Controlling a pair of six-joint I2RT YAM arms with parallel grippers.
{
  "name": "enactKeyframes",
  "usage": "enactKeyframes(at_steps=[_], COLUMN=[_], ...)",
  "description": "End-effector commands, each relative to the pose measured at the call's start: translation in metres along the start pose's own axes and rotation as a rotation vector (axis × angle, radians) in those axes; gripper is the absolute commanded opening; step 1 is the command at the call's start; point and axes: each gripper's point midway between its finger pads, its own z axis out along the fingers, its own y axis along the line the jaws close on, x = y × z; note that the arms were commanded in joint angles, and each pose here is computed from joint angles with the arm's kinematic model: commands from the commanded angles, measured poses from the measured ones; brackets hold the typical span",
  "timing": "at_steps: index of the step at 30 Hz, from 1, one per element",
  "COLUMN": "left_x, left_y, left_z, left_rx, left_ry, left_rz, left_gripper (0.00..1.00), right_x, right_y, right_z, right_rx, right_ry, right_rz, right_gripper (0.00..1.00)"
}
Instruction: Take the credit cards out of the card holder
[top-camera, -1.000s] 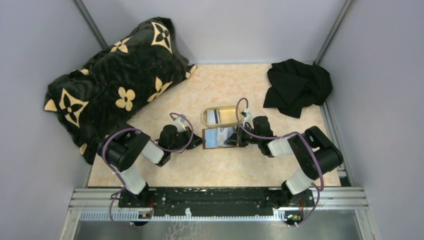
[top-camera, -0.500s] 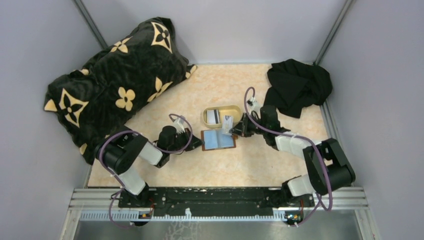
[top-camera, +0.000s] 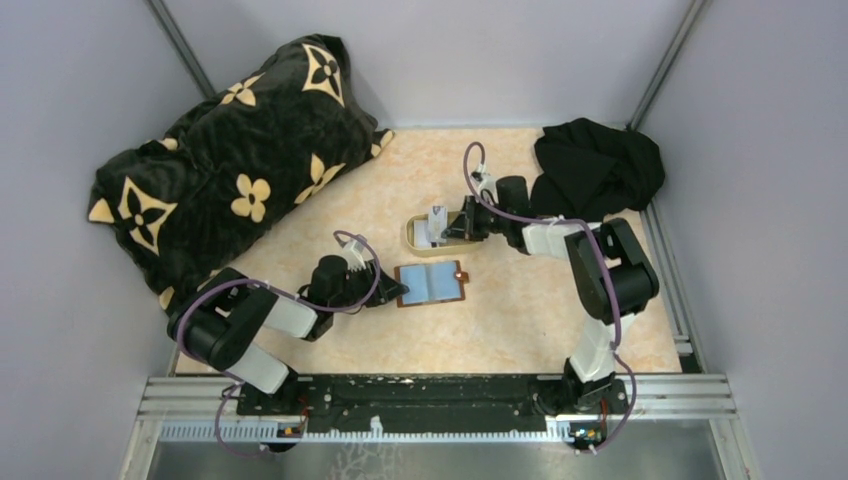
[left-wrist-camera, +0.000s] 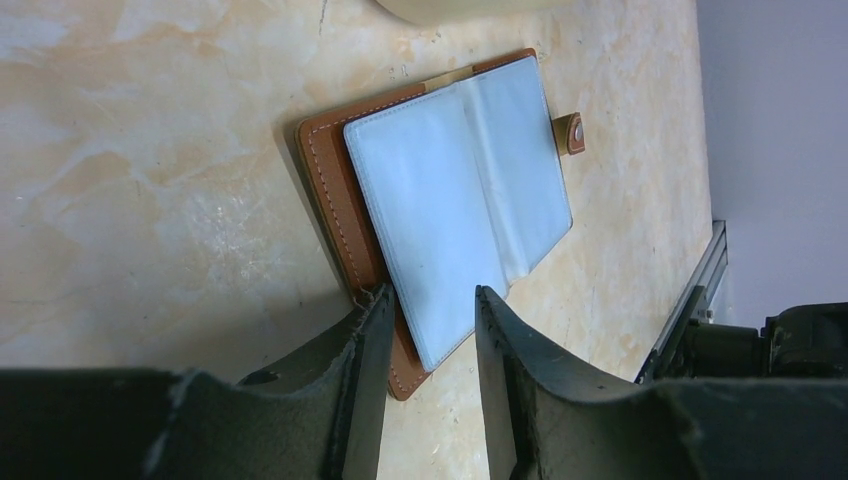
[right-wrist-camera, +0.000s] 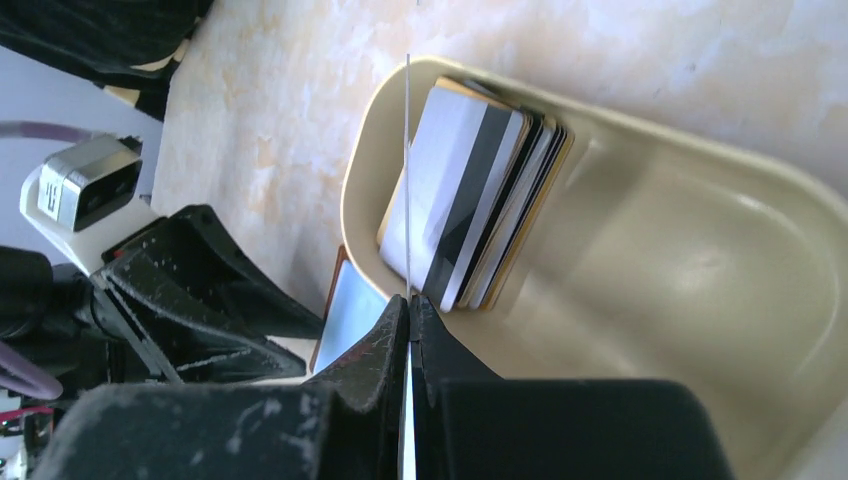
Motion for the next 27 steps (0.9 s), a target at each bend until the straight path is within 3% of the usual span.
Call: enactKeyframes(at_steps=[1,20,24,27], left_x=[0.038,0.047,0.049,0.05], left_y=[0.041,0.046,0.048,0.048], left_z=[-0.014,-0.011,-0.011,-0.01], left_rx=[-0.161,-0.148,-0.15,-0.148], left_ry=[0.124,0.144,0.146,0.148], left_rz=[-0.008,-0.027,-0.022,-0.025], left_gripper=[0.44,0.42,0.42,0.42], right_x=[-0.024,0.003,-0.002,-0.01], right_y=[0.009,0.003,-0.001,0.002], right_z=[0.011,0.024,0.024,0.021], right_rx=[-0.046,-0.102,-0.066,-0.056], right_ry=[-0.002,0.165,0.143,0.125], right_rz=[-0.042,0.052,0.036,0.008], right_gripper=[0.0,0.0,0.23,0.25])
